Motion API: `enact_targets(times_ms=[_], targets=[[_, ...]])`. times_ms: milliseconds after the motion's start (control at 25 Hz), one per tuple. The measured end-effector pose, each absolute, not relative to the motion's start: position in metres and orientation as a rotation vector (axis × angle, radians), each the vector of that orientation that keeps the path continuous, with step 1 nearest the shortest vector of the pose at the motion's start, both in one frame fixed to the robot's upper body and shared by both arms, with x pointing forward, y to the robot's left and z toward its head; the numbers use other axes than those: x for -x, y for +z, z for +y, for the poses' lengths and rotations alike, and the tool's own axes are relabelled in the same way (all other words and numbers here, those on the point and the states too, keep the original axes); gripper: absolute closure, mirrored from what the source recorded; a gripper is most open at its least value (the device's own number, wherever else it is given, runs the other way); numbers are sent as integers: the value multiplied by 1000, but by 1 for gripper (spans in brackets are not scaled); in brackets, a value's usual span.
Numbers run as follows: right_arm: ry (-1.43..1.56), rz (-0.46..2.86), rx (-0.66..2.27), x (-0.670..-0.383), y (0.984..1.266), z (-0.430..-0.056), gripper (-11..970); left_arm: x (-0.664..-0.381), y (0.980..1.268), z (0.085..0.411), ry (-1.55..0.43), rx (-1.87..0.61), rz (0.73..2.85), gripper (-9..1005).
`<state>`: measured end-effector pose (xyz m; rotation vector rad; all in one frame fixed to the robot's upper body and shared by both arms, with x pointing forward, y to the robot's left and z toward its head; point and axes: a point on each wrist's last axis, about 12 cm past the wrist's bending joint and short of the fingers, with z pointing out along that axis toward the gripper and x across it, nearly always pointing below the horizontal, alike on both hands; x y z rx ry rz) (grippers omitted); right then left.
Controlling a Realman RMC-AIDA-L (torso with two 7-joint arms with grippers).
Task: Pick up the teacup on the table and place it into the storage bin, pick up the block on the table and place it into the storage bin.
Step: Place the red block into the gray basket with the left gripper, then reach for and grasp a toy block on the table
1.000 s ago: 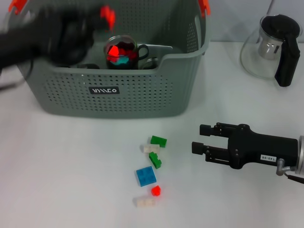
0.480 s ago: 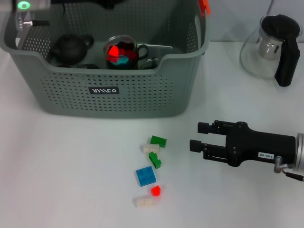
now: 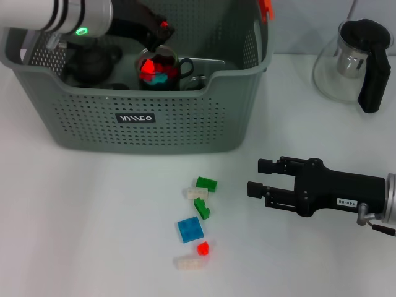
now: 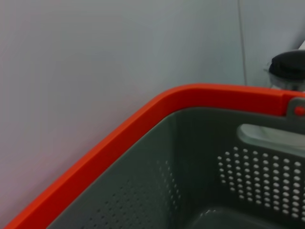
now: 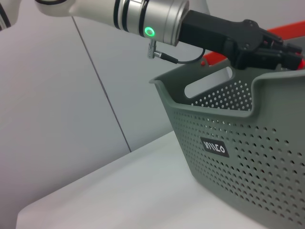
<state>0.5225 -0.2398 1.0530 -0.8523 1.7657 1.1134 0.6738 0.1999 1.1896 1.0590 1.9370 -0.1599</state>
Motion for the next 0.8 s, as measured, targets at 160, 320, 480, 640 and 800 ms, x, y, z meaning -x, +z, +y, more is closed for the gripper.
enact_targets(times_ms=[160,320,480,640,800], targets=[[1113,1765,852,-523,1054,-240,286,-675,1188,197,-124,-1037,1943,811],[1112,1766,849,-524,1054,-241,285,-677,1192,198,-122,-969,1944,757],[1111,1766,848,-524,1054,-241,285,-673,1201,205,-163,-905,1911,702],[1111,1765,845,-524,1055,-241,285,-645,1210,235,-387,-758,1794,548],[1111,1764,842,-524,1055,-241,285,-599,1200,264,-775,-744,1500,441]])
